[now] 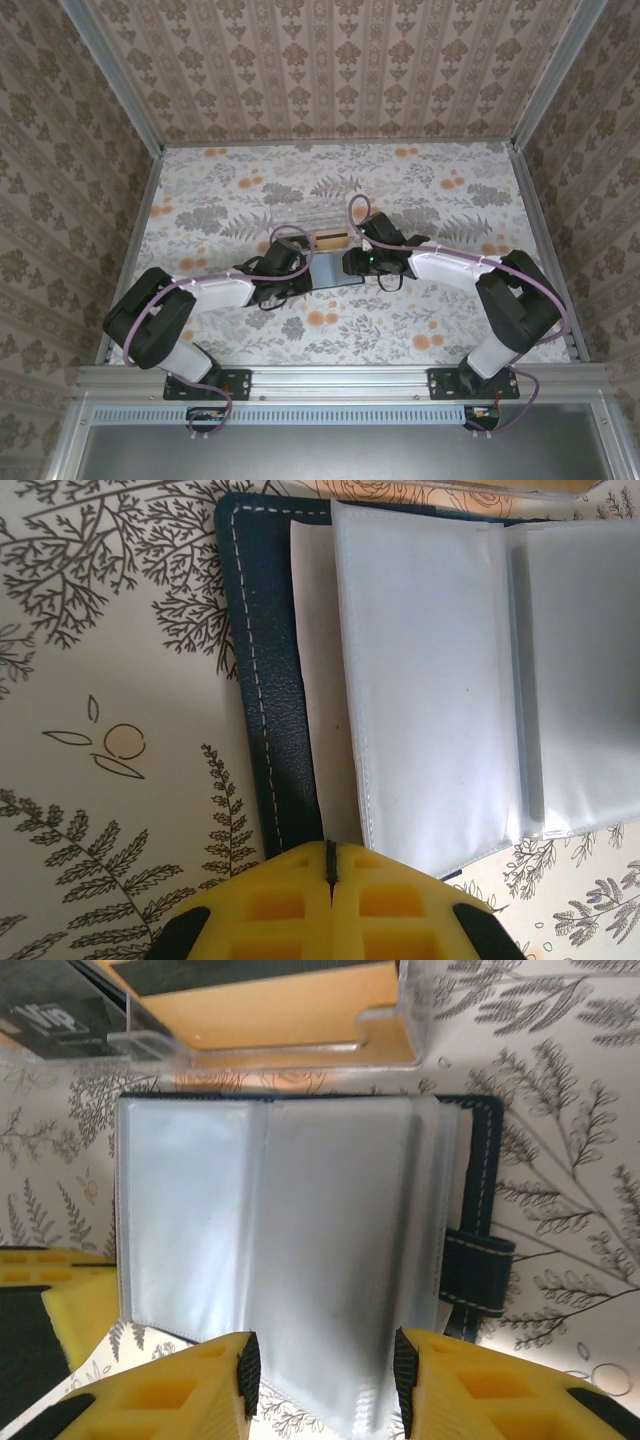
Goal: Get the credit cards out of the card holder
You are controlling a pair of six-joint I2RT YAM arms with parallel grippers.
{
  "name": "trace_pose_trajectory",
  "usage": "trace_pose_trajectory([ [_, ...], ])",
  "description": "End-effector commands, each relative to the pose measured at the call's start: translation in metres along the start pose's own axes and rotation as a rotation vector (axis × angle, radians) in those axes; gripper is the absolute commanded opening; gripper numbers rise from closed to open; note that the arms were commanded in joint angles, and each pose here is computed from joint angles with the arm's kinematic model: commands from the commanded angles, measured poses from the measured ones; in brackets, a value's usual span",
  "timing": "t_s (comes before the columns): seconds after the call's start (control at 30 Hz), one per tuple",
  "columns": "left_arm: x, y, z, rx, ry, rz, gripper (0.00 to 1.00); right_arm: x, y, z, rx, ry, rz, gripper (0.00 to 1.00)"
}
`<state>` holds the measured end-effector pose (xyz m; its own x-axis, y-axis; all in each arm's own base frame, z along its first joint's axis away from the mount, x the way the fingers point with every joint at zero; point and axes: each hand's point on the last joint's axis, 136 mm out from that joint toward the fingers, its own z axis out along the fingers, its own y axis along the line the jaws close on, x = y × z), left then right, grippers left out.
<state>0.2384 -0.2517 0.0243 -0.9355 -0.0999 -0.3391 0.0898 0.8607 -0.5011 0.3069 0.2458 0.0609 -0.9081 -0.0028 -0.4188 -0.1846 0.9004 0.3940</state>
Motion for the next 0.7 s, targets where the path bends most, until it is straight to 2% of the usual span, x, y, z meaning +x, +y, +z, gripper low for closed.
trace_pose_trajectory([
  [0.0, 0.001, -0.003, 0.0, 0.014, -0.001, -0.004, 0.0, -0.001, -0.001, -0.001, 0.051, 0.007, -0.038, 0.44],
  [0.5, 0.001, -0.003, -0.001, 0.011, 0.0, -0.004, 0.0, 0.011, -0.017, 0.019, 0.131, 0.054, -0.062, 0.43],
  [0.67, 0.001, -0.003, 0.0, 0.01, 0.001, -0.003, 0.0, 0.015, -0.011, 0.025, 0.092, 0.072, -0.059, 0.43],
])
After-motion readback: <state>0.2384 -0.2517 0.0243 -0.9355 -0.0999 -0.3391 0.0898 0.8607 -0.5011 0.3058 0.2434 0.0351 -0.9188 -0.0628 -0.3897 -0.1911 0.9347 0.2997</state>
